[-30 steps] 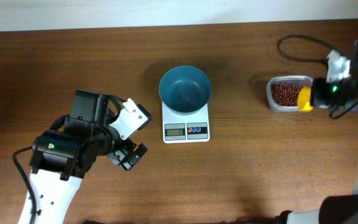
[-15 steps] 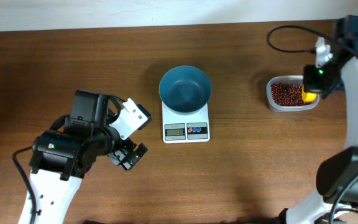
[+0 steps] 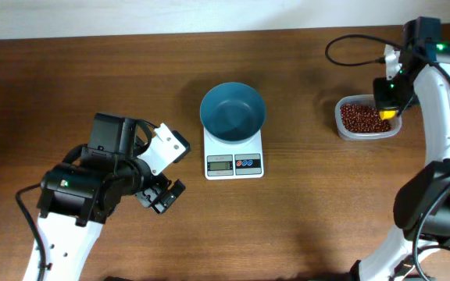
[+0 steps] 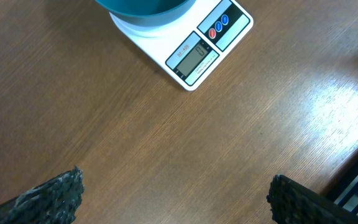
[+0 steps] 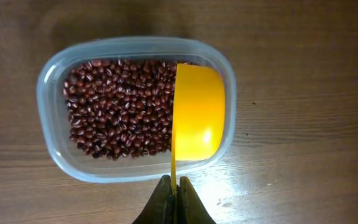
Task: Scoop item into bowl and weigh 50g on scale
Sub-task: 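Lower the yellow scoop into the red bean tub with the right gripper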
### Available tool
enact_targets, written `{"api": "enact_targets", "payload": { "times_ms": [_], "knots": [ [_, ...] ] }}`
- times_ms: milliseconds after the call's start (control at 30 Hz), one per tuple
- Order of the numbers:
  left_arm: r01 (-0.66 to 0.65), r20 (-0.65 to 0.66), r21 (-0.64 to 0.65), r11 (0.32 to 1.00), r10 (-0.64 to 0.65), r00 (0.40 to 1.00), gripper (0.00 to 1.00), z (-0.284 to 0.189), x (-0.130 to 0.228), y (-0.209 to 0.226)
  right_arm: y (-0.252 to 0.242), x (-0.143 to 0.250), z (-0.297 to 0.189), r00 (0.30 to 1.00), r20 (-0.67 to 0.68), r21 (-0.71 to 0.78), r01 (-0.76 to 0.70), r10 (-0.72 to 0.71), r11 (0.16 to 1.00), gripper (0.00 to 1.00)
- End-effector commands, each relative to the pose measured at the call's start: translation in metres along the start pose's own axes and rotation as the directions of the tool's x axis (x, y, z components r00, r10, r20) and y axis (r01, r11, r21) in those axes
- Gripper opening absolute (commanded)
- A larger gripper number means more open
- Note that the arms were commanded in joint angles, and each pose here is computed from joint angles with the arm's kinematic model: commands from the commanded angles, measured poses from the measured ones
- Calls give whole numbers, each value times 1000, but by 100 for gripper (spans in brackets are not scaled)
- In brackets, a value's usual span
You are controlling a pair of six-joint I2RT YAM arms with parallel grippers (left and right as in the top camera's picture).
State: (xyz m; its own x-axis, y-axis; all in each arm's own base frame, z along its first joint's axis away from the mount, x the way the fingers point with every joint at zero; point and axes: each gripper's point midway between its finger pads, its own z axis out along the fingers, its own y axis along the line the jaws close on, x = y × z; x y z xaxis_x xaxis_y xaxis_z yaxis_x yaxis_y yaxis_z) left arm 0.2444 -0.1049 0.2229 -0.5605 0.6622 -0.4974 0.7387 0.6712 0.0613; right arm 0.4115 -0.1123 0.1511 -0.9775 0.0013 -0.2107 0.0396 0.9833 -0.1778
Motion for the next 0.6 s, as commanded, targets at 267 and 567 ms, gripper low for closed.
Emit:
{"api": "enact_targets", "payload": {
  "times_ms": [267,567],
  "knots": [
    [-17,10,-10,1000,17,1000,99,-3,-4,4,-6,4,20,998,-54,54,18,-15,998,4],
    [-17,10,-10,1000,17,1000,99,-3,-4,4,3,16,29,994,-101,40,38,-34,998,4]
  ]
}}
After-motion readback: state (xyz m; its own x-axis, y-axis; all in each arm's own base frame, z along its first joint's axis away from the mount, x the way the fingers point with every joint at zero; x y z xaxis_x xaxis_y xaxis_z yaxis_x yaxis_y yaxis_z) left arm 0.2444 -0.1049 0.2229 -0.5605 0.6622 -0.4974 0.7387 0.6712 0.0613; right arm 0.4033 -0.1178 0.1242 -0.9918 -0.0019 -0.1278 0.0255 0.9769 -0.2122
